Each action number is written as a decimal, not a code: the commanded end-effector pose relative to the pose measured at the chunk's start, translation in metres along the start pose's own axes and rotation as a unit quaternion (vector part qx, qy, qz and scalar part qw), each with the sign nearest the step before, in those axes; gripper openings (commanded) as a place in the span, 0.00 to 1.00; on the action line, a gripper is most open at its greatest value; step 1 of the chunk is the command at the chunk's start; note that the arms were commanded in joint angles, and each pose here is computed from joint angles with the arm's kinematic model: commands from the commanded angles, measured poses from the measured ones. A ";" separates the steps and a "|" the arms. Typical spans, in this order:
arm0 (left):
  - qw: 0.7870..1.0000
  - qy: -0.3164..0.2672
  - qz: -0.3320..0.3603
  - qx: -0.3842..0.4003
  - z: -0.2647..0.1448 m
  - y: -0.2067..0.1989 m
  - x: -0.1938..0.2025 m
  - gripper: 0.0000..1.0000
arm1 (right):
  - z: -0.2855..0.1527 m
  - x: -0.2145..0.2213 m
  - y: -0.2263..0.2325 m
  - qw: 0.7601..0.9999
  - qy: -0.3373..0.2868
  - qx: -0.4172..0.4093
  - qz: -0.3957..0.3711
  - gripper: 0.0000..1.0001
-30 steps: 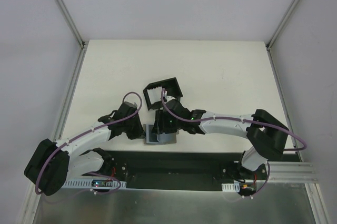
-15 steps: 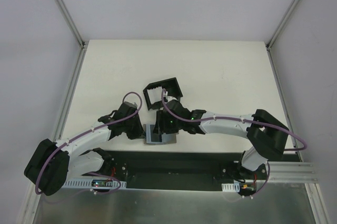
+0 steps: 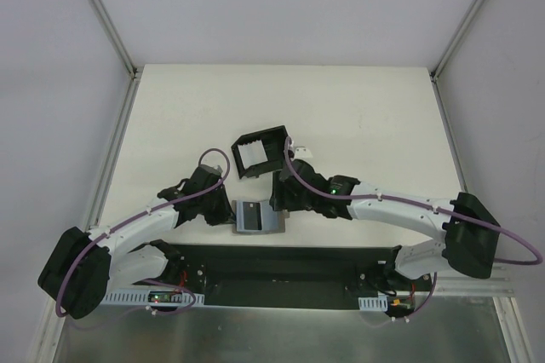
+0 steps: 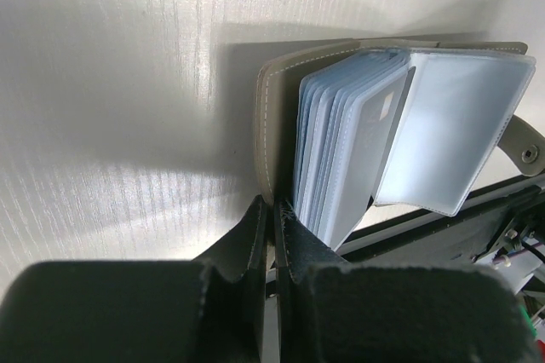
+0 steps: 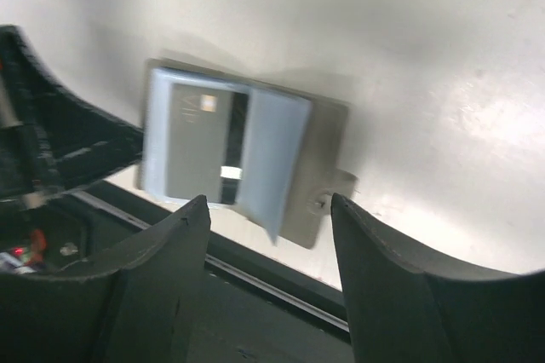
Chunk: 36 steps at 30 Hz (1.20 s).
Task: Put the credit cards into the card holder
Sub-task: Turn over the card slot in the card holder, then close the card holder at the center of the board.
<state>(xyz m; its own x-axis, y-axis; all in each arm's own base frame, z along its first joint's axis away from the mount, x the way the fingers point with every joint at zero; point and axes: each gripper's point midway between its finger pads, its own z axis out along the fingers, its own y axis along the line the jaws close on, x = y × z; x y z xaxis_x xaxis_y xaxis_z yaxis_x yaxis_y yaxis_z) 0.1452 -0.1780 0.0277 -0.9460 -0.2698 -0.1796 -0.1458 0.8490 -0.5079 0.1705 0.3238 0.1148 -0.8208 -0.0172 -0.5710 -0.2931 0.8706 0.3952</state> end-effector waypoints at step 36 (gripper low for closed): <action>0.999 -0.020 0.028 0.009 -0.005 -0.011 -0.012 0.00 | 0.021 0.033 -0.046 0.988 0.075 0.132 -0.022 0.18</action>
<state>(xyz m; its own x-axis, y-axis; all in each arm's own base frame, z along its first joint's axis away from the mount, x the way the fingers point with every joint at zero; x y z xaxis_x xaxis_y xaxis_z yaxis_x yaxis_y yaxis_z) 0.1472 -0.1785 0.0298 -0.9479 -0.2505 -0.1968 -0.1200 0.8530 -0.5080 0.1651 0.2993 0.0605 -0.8792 -0.1234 -0.4602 -0.2294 0.9562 0.1817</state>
